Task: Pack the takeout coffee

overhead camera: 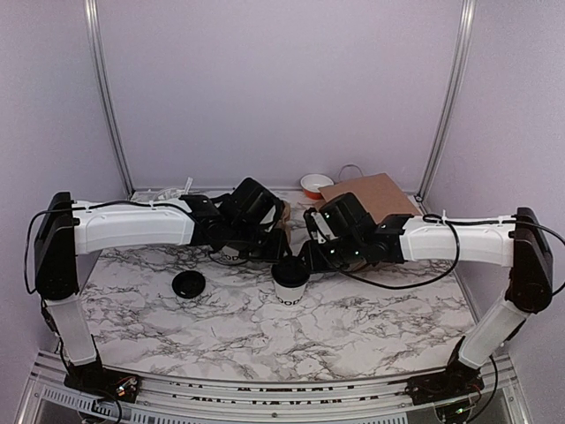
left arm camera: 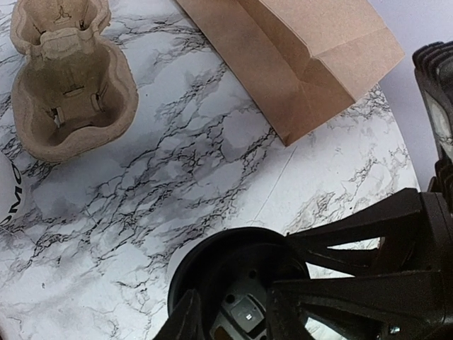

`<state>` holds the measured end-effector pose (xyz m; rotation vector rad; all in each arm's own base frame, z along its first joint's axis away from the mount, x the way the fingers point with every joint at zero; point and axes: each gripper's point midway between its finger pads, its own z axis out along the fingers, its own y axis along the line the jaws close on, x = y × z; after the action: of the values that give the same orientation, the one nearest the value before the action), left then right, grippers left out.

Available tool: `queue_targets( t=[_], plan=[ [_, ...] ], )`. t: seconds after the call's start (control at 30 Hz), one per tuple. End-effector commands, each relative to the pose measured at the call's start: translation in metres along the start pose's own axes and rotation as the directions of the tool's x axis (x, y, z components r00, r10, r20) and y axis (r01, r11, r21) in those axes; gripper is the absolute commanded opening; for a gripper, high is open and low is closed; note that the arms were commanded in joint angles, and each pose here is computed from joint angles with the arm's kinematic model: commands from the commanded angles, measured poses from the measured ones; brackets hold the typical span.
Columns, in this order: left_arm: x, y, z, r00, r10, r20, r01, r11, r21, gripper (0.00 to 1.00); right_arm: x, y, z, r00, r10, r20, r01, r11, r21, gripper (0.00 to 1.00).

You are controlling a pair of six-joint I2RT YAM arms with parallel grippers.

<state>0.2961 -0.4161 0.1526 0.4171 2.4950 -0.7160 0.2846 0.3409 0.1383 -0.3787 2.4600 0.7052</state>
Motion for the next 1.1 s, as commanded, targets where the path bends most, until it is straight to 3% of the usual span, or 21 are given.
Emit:
queue_targets(
  t=[0.0, 0.6, 0.83, 1.07],
  plan=[
    [0.011, 0.003, -0.003, 1.000, -0.004, -0.020, 0.004, 1.000, -0.020, 0.33, -0.010, 0.005, 0.001, 0.998, -0.057, 0.008, 0.057, 0.998, 0.020, 0.28],
    [0.022, 0.016, -0.039, 0.994, -0.101, 0.043, 0.103, 0.992, -0.066, 0.34, -0.030, 0.020, 0.011, 0.976, -0.215, 0.024, 0.215, 0.977, 0.003, 0.29],
    [0.031, 0.034, -0.029, 0.988, -0.155, 0.005, 0.155, 0.984, -0.087, 0.33, -0.039, 0.016, -0.001, 0.982, -0.186, 0.041, 0.184, 0.982, 0.036, 0.31],
    [0.031, 0.035, -0.020, 0.985, -0.174, -0.016, 0.173, 0.983, -0.069, 0.33, -0.044, -0.007, -0.026, 0.995, -0.066, 0.074, 0.067, 0.998, -0.007, 0.31]
  ],
)
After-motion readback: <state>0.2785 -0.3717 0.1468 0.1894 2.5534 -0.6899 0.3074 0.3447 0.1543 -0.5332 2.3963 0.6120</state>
